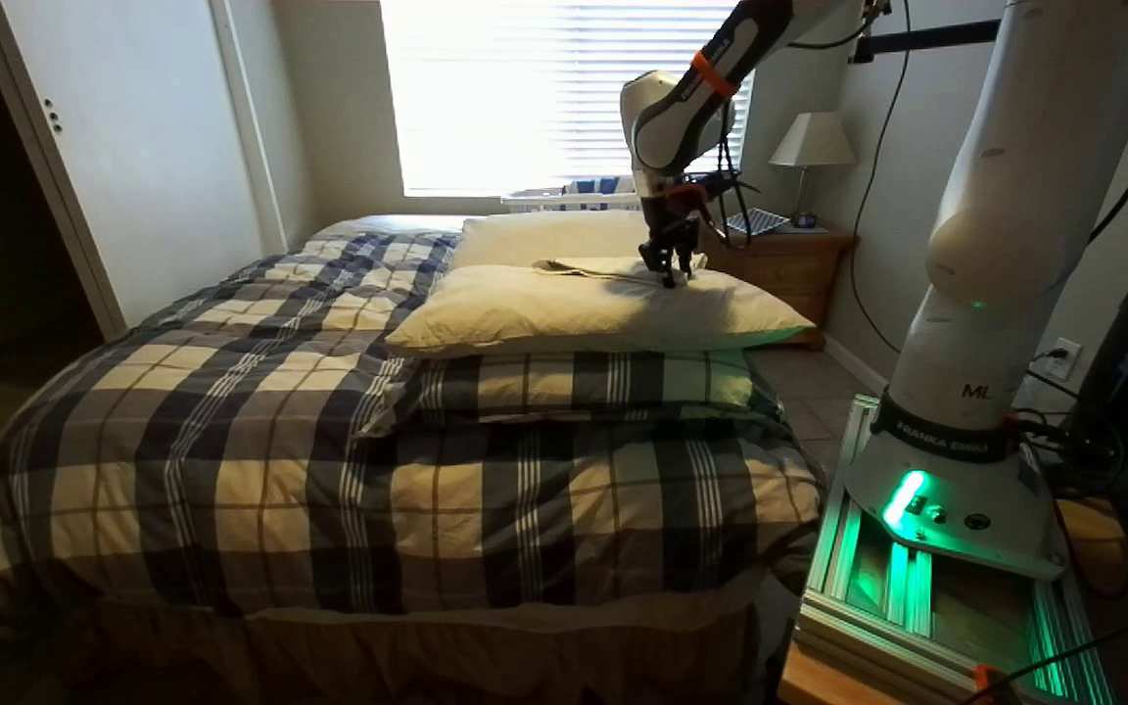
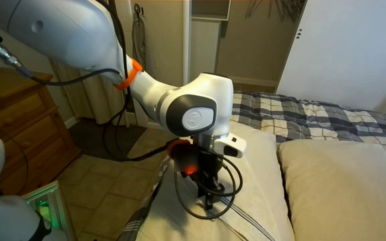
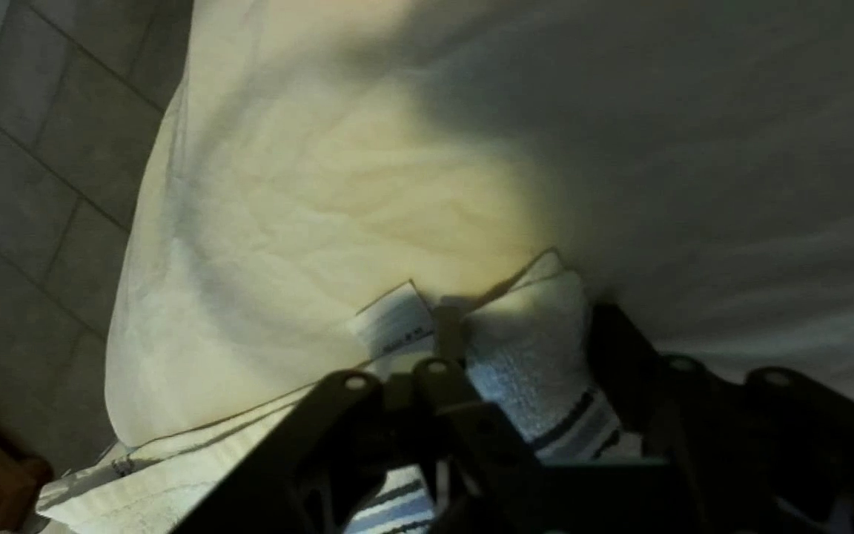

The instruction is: Unfold the towel on the pillow

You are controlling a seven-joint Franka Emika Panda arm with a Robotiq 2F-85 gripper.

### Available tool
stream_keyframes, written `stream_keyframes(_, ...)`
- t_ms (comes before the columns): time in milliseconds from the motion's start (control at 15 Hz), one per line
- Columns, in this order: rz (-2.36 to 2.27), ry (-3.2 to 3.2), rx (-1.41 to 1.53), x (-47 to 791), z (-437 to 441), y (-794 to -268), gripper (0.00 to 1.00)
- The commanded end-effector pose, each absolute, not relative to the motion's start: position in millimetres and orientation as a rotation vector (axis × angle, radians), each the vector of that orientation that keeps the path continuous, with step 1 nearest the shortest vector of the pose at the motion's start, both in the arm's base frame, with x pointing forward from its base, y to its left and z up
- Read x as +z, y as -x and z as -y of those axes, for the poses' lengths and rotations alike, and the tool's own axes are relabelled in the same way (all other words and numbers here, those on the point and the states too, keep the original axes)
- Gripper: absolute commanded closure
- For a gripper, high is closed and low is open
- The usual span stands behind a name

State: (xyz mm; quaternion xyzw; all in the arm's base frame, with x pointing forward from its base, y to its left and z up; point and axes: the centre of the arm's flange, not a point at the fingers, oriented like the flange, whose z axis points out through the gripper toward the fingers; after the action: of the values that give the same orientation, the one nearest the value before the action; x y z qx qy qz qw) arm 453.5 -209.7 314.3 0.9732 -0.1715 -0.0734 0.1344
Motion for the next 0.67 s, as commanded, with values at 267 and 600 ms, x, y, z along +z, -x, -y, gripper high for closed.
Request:
stream_keyframes(267, 0.496, -2.843, -0.192, 314.6, 211.6, -457.0, 0.51)
stream_keyframes(600, 0.507, -2.848, -0.177, 318.9, 212.7, -457.6, 0.66)
